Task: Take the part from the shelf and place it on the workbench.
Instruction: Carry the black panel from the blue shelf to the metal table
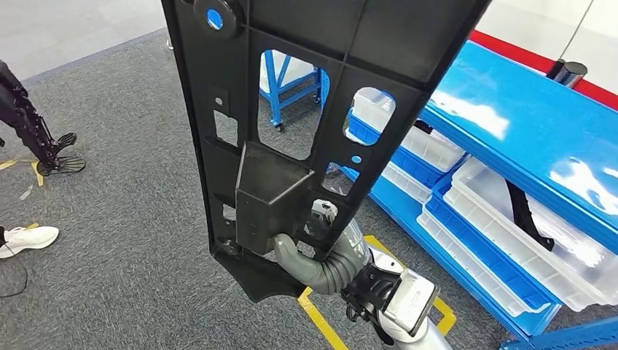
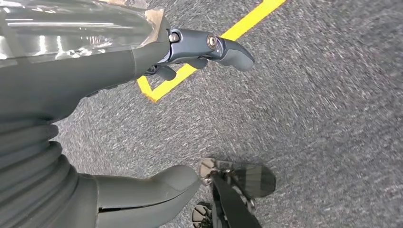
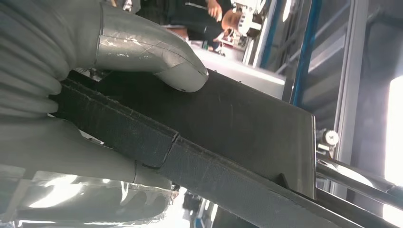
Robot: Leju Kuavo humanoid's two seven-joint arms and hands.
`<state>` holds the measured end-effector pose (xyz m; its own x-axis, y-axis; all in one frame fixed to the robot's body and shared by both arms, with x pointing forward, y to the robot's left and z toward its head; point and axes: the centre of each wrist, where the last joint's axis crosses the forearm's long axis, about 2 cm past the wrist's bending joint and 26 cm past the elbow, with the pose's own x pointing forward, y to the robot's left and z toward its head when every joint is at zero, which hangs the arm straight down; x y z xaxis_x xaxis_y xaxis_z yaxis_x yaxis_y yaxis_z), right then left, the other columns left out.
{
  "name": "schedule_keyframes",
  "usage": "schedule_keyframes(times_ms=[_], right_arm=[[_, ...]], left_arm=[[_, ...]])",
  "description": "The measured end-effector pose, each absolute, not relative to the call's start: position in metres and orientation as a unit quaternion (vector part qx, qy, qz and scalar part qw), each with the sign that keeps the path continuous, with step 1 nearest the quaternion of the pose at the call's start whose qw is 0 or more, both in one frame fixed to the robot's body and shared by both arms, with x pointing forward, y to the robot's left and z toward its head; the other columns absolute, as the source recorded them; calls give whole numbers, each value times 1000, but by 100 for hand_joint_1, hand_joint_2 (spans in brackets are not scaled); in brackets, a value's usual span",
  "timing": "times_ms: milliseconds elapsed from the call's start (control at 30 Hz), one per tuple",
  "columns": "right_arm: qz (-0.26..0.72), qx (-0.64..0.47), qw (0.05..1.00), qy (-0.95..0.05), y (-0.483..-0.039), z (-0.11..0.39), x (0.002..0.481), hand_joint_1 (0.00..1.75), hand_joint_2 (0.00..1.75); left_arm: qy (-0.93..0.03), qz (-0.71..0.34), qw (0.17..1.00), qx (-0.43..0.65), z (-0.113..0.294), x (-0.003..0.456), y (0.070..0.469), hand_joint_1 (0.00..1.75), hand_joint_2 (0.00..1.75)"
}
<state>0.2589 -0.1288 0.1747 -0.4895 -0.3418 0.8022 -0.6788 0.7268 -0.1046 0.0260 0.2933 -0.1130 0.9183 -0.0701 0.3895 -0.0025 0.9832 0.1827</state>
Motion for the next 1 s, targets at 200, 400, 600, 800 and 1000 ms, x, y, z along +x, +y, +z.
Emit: schedule_keyframes(times_ms=[200, 400, 600, 800, 1000], right_arm=[[209, 306, 398, -839, -127, 178, 261, 175, 175], [213, 304, 403, -837, -130, 175, 261, 175, 175], [215, 302, 403, -836, -131, 174, 261, 175, 175], [213, 305, 400, -838, -129, 177, 263, 175, 175], [212, 305, 402, -837, -128, 176, 262, 175, 175]], left_arm=[[-203, -16, 976, 77, -113, 28, 295, 0, 175], [-205, -14, 977, 58, -113, 26, 296, 0, 175], [-206, -12, 977, 55, -113, 23, 297, 0, 175], [-203, -11, 978, 55, -114, 19, 296, 0, 175], [-204, -11, 977, 57, -114, 20, 295, 0, 175]])
